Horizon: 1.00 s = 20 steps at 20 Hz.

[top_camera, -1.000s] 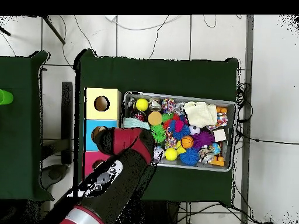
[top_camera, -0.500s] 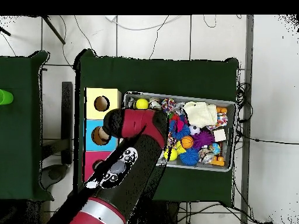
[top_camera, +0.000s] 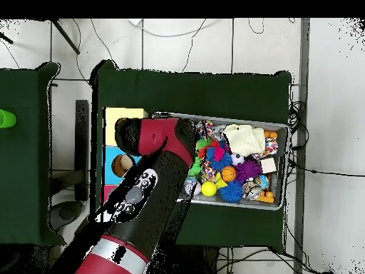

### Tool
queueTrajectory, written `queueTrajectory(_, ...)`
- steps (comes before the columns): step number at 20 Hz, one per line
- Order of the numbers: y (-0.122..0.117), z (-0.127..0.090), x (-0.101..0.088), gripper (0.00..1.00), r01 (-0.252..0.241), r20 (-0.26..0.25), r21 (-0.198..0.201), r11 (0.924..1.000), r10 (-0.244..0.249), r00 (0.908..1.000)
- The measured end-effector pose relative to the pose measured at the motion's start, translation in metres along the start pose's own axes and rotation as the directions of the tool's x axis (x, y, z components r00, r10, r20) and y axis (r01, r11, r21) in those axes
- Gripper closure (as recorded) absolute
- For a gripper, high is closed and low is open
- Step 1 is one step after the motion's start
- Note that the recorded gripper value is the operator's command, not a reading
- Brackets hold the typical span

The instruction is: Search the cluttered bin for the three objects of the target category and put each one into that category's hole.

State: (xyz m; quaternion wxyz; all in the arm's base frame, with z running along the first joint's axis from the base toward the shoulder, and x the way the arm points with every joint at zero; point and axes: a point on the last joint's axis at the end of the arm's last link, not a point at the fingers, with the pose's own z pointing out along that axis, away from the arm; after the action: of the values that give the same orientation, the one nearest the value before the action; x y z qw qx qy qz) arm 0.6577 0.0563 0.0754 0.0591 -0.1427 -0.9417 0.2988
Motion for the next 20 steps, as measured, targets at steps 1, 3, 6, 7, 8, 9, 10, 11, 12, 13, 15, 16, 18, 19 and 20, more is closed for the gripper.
queueTrajectory(1, 0.002, -0.001, -0.001, 0.0, 0.004, 0.004, 0.001, 1.0, -0.004, 1.0)
queueTrajectory(3, 0.009, -0.003, -0.002, 0.0, 0.014, 0.016, 0.002, 0.9999, -0.014, 0.9998)
queueTrajectory(6, 0.029, -0.008, 0.001, 0.0, 0.043, 0.037, 0.007, 0.999, -0.043, 0.9984)
queueTrajectory(7, 0.036, -0.008, 0.004, 0.0, 0.054, 0.039, 0.009, 0.9985, -0.054, 0.9978)
queueTrajectory(8, 0.038, -0.008, 0.005, 0.0, 0.056, 0.039, 0.009, 0.9984, -0.056, 0.9976)
queueTrajectory(9, 0.045, -0.008, 0.01, 0.0, 0.067, 0.039, 0.012, 0.9977, -0.067, 0.997)
queueTrajectory(10, 0.048, -0.007, 0.012, 0.0, 0.071, 0.039, 0.013, 0.9974, -0.072, 0.9967)
queueTrajectory(11, 0.05, -0.007, 0.013, 0.0, 0.074, 0.038, 0.014, 0.9972, -0.074, 0.9965)
queueTrajectory(12, 0.058, -0.006, 0.018, 0.0, 0.081, 0.037, 0.017, 0.9966, -0.082, 0.996)
queueTrajectory(13, 0.06, -0.005, 0.02, 0.0, 0.082, 0.037, 0.017, 0.9964, -0.083, 0.9959)
queueTrajectory(15, 0.068, -0.005, 0.025, 0.0, 0.08, 0.038, 0.015, 0.9967, -0.08, 0.996)
queueTrajectory(16, 0.072, -0.004, 0.027, 0.0, 0.072, 0.041, 0.009, 0.9973, -0.073, 0.9965)
queueTrajectory(18, 0.075, -0.003, 0.03, 0.0, 0.054, 0.048, -0.002, 0.9985, -0.054, 0.9974)
queueTrajectory(19, 0.075, -0.002, 0.032, 0.0, 0.04, 0.056, -0.01, 0.9991, -0.039, 0.9977)
queueTrajectory(20, 0.076, -0.001, 0.033, 0.0, 0.028, 0.063, -0.018, 0.9994, -0.027, 0.9976)
